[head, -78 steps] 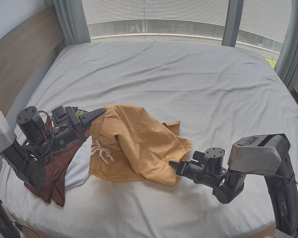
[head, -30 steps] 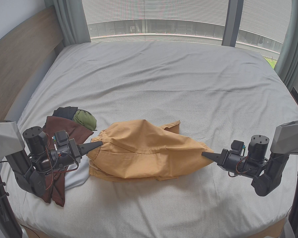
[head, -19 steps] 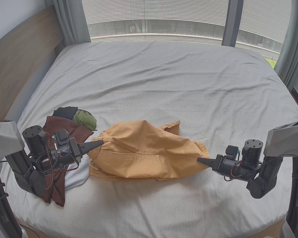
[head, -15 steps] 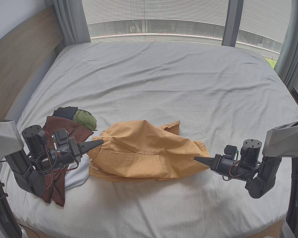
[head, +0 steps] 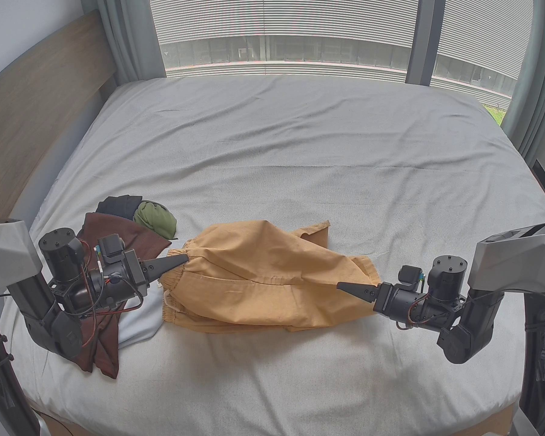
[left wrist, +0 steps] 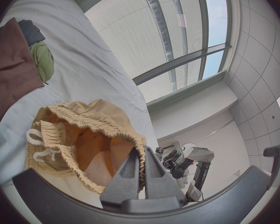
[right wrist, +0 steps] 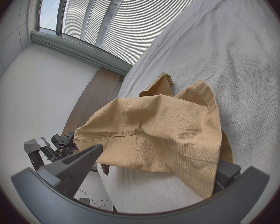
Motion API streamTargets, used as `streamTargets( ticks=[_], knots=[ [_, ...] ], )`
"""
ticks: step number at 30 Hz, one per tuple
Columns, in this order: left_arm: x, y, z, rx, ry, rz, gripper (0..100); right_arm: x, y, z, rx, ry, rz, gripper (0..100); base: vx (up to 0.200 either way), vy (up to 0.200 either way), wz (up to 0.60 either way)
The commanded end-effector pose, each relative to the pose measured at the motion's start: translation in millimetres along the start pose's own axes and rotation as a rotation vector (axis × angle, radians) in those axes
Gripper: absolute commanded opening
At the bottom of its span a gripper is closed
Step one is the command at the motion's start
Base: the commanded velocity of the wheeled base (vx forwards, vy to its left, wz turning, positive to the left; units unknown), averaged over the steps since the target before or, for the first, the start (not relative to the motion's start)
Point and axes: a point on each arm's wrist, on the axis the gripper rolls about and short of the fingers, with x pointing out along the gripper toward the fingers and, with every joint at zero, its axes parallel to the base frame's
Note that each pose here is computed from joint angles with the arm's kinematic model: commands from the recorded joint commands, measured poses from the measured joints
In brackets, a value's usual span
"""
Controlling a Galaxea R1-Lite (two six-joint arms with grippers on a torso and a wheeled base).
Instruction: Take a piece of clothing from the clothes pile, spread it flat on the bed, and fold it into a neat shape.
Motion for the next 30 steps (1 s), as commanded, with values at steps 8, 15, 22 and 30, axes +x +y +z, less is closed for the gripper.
streamTargets(
  ticks=[8,15,22,30],
  knots=[
    [0,-1,0,0.001,-0.001,-0.001,0,6,-6,-1,-0.002,-0.019,-0.02,0,0.0,0.0,0.0],
    [0,-2,1,-0.015,-0.003,-0.006,0,9,-8,-1,-0.028,-0.023,-0.025,0,0.0,0.0,0.0],
    [0,-9,4,-0.008,-0.008,-0.021,0,4,1,8,-0.046,-0.05,-0.007,0,0.0,0.0,0.0],
    [-5,-33,9,0.046,-0.024,-0.066,0,-26,46,46,-0.156,-0.172,0.067,0,0.0,0.0,0.0]
  ],
)
